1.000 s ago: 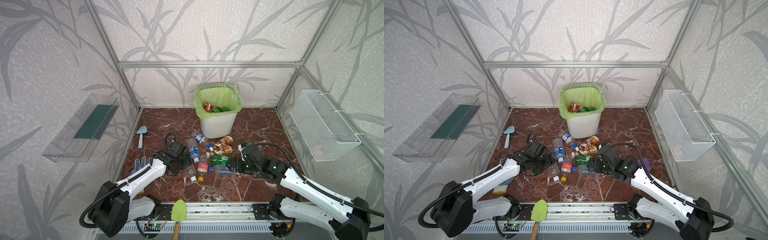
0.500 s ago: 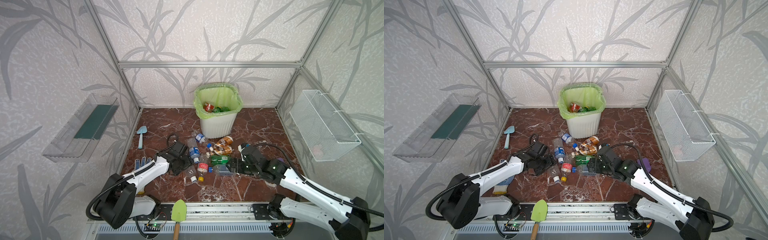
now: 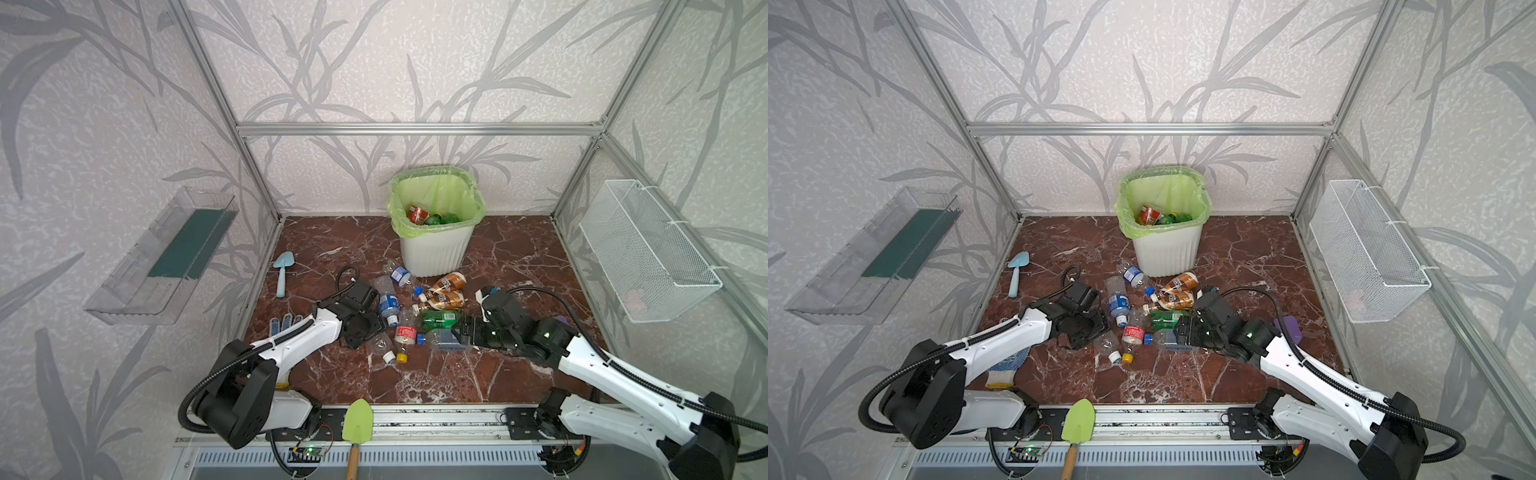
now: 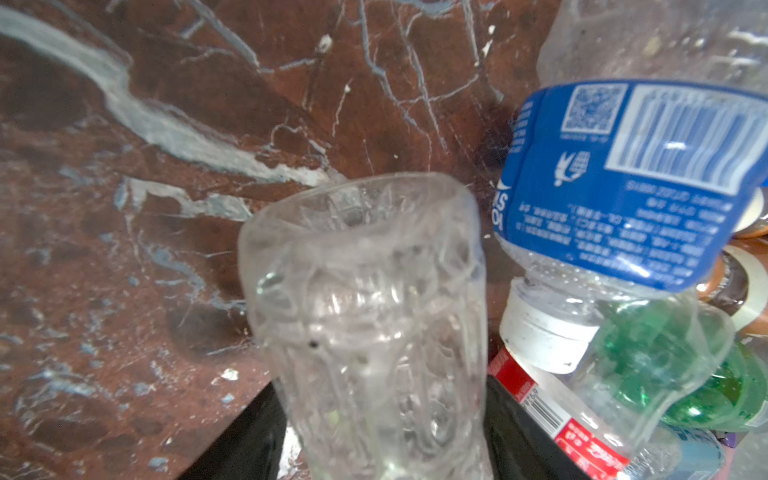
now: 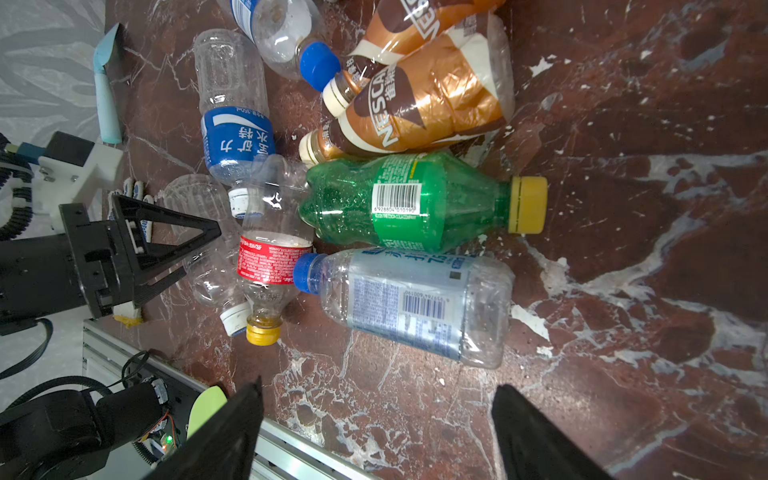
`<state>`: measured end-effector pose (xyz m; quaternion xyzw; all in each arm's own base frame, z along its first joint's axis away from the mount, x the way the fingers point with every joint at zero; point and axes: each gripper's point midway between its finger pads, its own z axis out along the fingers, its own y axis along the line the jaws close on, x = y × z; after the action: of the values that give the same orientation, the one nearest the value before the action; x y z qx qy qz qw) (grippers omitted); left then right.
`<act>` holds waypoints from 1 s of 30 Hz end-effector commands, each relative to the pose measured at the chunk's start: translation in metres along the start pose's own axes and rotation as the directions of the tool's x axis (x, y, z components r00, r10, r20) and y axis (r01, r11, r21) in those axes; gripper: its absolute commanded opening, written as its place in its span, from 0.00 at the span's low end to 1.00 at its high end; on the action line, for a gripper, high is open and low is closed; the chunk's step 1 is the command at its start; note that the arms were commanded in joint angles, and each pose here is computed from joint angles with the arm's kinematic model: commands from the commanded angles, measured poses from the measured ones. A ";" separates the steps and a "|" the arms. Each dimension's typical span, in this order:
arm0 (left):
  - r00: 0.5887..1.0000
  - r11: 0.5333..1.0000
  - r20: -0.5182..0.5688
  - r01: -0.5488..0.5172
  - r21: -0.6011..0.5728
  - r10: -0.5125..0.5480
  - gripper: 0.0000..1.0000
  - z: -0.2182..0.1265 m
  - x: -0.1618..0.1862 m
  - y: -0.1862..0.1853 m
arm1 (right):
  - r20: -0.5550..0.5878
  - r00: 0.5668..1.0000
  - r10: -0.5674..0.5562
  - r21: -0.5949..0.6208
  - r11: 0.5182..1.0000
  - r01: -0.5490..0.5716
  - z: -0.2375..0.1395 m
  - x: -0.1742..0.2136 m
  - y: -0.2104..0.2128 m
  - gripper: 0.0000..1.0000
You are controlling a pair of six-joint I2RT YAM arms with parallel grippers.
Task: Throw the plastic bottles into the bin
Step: 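Grasp a clear water bottle with the left gripper while the right gripper returns, then lift the clear bottle over the bin with the left gripper and release it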
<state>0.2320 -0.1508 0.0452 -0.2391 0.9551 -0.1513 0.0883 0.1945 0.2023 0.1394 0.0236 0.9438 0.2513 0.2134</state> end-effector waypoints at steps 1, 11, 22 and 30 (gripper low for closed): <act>1.000 0.999 0.001 -0.005 -0.032 0.005 0.72 -0.002 -0.001 0.003 | 0.000 1.000 0.002 -0.007 1.000 -0.002 0.000 0.000 0.003 0.87; 1.000 0.998 -0.002 -0.009 -0.057 0.009 0.65 -0.003 0.001 0.014 | -0.003 1.000 0.004 -0.003 1.000 -0.004 0.000 0.000 0.002 0.86; 0.999 0.999 0.039 -0.021 0.044 0.019 0.60 -0.028 0.008 0.022 | 0.003 1.000 0.010 -0.012 1.000 -0.010 0.001 -0.002 0.005 0.85; 0.990 0.986 0.138 -0.038 0.161 0.015 0.60 -0.066 0.001 0.013 | 0.009 1.000 0.011 -0.019 1.000 -0.011 0.001 -0.003 0.007 0.85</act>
<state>0.2139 -0.1294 0.0956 -0.2302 0.9357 -0.2108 0.1642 0.1966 0.2048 0.1380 0.0253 0.9435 0.2522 0.2132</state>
